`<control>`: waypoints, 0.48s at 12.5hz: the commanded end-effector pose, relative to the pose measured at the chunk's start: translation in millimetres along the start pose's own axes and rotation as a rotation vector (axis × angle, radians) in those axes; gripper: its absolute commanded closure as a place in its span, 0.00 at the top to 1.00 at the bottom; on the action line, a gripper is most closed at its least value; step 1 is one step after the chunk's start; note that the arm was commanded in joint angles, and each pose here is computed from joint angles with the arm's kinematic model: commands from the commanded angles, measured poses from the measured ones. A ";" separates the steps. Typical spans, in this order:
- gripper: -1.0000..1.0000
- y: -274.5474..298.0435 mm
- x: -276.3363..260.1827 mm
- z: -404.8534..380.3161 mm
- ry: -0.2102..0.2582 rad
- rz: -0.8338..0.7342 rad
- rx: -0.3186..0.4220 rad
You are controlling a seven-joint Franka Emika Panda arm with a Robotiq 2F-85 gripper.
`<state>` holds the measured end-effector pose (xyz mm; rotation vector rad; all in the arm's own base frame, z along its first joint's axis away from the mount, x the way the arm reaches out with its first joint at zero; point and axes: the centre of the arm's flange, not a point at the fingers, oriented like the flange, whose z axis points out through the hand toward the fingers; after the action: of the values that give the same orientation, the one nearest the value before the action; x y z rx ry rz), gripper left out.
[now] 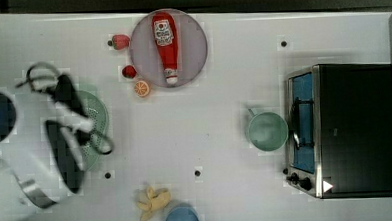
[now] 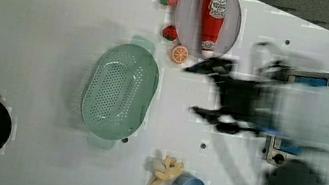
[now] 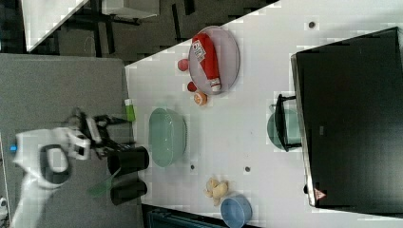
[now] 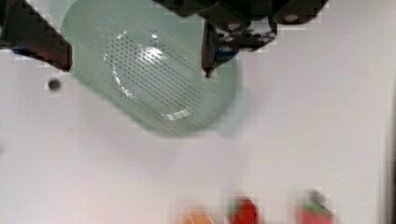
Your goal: Drag strainer right to left.
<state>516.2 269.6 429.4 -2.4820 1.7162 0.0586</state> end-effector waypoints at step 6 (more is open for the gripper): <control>1.00 116.7 280.1 -167.6 0.078 -0.357 -0.079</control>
<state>485.3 -87.6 588.7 -2.6120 1.5558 -0.0615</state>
